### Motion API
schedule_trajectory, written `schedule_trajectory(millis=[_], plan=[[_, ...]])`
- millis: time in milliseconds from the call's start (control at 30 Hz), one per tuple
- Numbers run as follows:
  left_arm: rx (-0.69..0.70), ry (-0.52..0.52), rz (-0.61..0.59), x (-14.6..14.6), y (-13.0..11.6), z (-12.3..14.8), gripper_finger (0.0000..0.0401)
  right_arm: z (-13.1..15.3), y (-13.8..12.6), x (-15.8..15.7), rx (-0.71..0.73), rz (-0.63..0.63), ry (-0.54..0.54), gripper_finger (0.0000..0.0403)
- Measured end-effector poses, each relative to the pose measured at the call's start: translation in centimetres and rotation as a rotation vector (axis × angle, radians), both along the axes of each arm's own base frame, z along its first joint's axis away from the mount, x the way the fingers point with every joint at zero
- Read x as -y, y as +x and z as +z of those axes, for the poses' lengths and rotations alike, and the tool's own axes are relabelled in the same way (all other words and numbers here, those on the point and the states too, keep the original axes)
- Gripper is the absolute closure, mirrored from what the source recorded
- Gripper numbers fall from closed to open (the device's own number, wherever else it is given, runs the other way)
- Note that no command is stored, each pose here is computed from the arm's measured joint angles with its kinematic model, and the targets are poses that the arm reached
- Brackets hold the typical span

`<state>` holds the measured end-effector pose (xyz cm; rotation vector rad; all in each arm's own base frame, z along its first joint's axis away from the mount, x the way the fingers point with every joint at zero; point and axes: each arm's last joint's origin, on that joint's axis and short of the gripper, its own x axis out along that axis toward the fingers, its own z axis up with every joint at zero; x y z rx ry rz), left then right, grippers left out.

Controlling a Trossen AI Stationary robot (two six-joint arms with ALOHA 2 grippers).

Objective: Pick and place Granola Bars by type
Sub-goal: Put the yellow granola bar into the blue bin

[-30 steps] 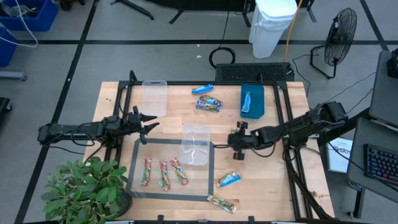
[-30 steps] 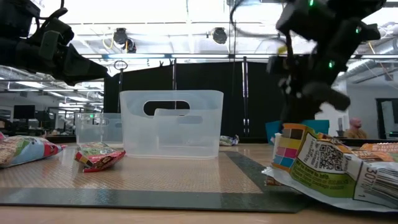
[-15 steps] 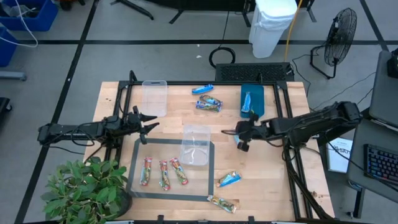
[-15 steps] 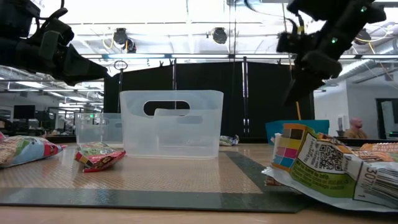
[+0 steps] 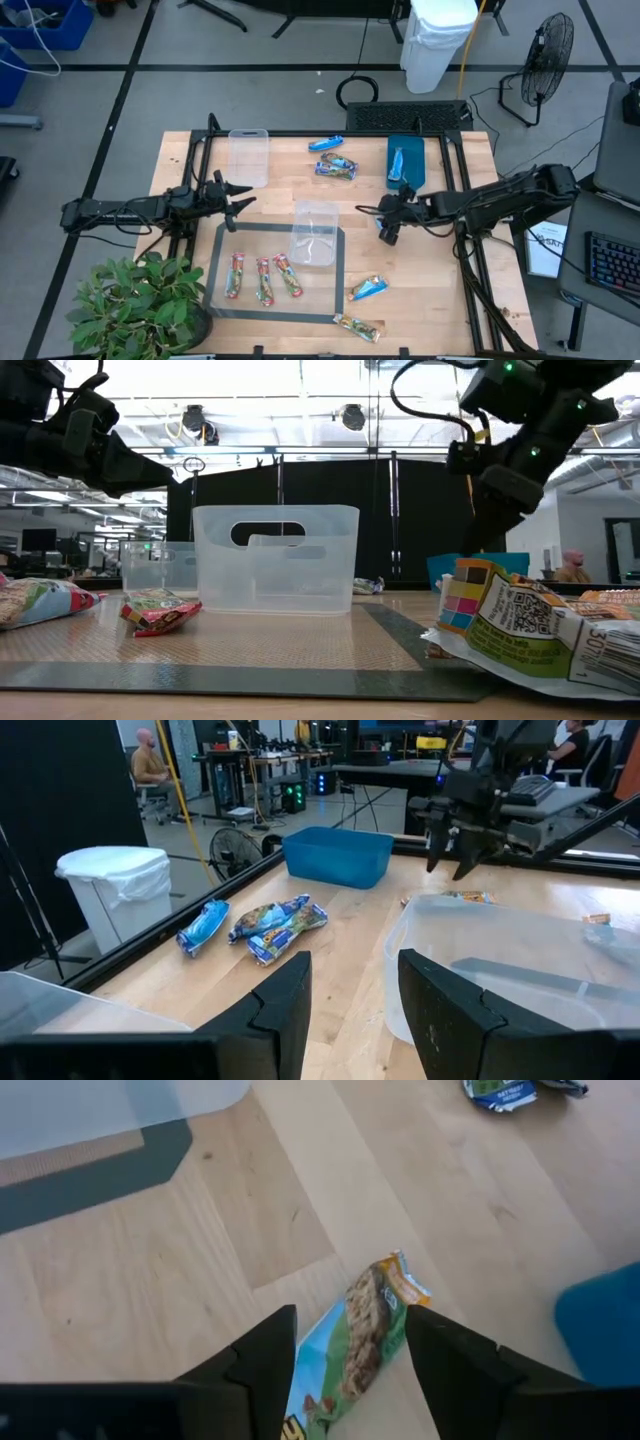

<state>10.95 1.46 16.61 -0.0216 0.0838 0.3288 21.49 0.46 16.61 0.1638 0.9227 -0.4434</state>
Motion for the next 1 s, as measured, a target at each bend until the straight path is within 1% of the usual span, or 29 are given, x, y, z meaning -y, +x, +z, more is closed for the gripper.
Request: schedule_trajectory(millis=[233, 367, 700, 1000], plan=[[0.000, 0.000, 0.000, 0.0, 0.0, 0.0, 0.0244, -1.6, -0.5, 0.1, 0.053, -0.001, 0.003, 0.0230], [0.000, 0.000, 0.001, 0.0, 0.0, 0.0, 0.0244, -2.4, -1.0, 0.1, 0.060, -0.001, 0.004, 0.0231], [0.000, 0.000, 0.001, 0.0, 0.0, 0.0, 0.0244, -4.0, -1.9, 0.2, 0.132, -0.003, 0.006, 0.0232], [0.001, 0.000, 0.001, 0.0, 0.0, 0.0, 0.0244, -4.8, -2.6, 0.2, 0.110, -0.006, 0.006, 0.0232]])
